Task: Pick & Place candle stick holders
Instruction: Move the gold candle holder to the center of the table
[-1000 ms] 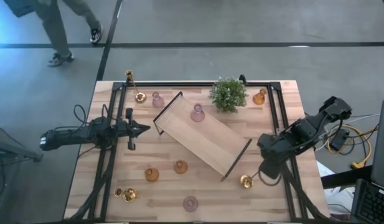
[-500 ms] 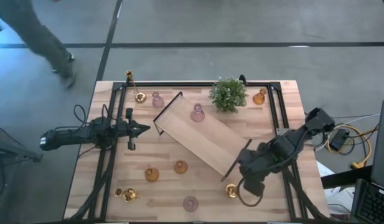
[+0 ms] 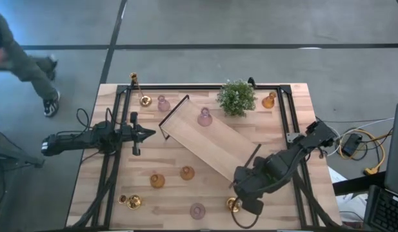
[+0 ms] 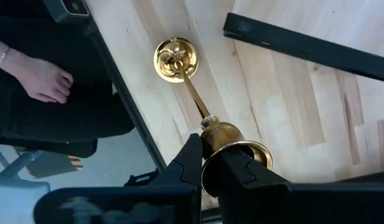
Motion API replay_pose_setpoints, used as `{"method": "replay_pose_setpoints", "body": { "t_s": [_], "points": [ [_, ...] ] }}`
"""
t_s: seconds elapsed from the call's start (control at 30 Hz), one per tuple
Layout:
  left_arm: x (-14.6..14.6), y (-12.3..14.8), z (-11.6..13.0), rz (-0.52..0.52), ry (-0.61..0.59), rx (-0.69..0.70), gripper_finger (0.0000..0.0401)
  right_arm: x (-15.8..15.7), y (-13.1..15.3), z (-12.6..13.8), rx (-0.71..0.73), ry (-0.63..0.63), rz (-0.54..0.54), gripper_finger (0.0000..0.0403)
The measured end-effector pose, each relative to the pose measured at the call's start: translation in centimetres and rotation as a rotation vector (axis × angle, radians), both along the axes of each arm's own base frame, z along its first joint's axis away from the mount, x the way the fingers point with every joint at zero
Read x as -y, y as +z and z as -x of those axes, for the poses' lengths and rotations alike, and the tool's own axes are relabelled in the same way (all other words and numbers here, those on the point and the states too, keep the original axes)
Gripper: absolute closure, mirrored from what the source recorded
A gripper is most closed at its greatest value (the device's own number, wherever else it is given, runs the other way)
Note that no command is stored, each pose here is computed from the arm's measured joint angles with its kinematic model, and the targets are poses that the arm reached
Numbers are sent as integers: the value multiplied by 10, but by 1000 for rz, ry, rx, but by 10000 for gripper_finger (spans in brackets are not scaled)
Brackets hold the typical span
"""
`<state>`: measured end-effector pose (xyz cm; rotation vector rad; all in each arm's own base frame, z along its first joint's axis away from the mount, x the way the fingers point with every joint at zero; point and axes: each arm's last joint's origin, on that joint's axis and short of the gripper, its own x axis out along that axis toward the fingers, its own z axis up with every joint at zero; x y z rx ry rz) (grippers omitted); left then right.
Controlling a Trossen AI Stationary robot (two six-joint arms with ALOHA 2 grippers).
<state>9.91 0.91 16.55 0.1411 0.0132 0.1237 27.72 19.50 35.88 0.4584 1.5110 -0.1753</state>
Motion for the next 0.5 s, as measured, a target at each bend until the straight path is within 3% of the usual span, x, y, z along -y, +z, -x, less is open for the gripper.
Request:
{"method": "replay_pose_setpoints", "body": {
  "t_s": [0.5],
  "points": [
    [0,0,0,0,0,0,382,6,-4,-10,44,25,75,392]
  ]
}}
